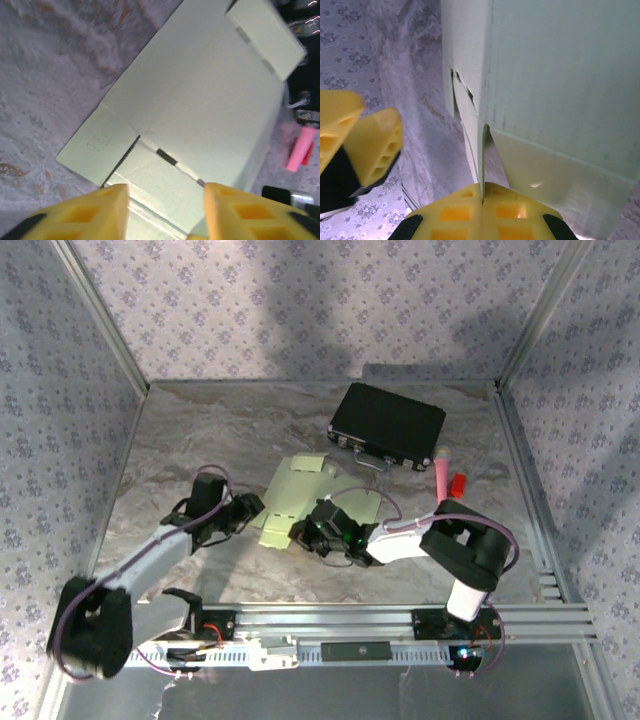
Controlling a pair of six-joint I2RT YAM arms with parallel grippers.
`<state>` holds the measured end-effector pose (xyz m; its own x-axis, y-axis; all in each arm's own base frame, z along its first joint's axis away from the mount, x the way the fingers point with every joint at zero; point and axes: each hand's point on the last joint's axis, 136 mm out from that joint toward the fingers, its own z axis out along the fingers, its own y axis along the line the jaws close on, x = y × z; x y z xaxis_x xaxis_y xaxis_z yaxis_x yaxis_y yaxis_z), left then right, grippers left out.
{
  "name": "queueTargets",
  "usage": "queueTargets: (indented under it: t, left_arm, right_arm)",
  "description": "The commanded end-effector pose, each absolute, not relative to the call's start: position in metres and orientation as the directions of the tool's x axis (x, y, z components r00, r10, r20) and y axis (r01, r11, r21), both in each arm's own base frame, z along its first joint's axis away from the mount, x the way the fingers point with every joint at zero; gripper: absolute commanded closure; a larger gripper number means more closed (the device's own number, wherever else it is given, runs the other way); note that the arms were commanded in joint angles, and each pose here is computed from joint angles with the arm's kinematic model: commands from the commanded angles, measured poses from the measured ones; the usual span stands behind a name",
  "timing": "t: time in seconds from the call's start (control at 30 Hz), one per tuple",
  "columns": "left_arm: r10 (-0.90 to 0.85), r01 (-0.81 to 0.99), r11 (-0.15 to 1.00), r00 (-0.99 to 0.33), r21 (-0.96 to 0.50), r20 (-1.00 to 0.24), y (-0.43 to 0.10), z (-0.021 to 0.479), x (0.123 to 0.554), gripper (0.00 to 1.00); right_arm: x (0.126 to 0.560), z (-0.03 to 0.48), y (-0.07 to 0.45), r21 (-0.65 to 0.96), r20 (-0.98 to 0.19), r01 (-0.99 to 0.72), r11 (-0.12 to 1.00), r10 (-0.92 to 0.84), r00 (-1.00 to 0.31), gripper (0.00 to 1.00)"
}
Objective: Fold the paper box
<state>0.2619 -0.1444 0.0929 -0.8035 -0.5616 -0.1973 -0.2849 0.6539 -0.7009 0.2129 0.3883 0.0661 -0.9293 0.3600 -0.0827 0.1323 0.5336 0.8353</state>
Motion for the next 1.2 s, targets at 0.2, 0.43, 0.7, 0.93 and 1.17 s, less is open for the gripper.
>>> queueTargets:
  t: [0.2, 0.43, 0.7, 0.93, 1.17]
  left_arm:
    - [-0.625, -0.208, 0.532, -0.750, -0.821, -0.215, -0.116, 0.147, 0.308, 0.32]
    - [-0.666, -0.197, 0.375, -0.737, -0.906, -0.115, -0.129, 0.175, 0.332, 0.27]
    - [-0.776, -0.397, 0.119, -0.609, -0.910, 0.164, -0.127, 0.177, 0.317, 0.10]
    - [-0.705, -0.520, -0.007, -0.603, -0.854, 0.373, -0.152, 0.168, 0.321, 0.09]
    - [-0.688, -0.505, -0.073, -0.599, -0.860, 0.410, -0.164, 0.180, 0.336, 0.11]
  right_arm:
    - [0.207, 0.177, 0.384, 0.878, -0.182, -0.073, 0.474, 0.188, -0.965, 1.00]
    - [0.195, 0.234, 0.360, 0.901, -0.217, -0.178, 0.395, 0.054, -0.975, 1.00]
    - [0.198, 0.251, 0.339, 0.921, -0.229, -0.208, 0.330, 0.027, -0.973, 1.00]
    - [0.197, 0.256, 0.347, 0.937, -0.220, -0.220, 0.270, -0.028, -0.975, 1.00]
    - [0.193, 0.273, 0.347, 0.946, -0.239, -0.244, 0.214, -0.051, -0.970, 1.00]
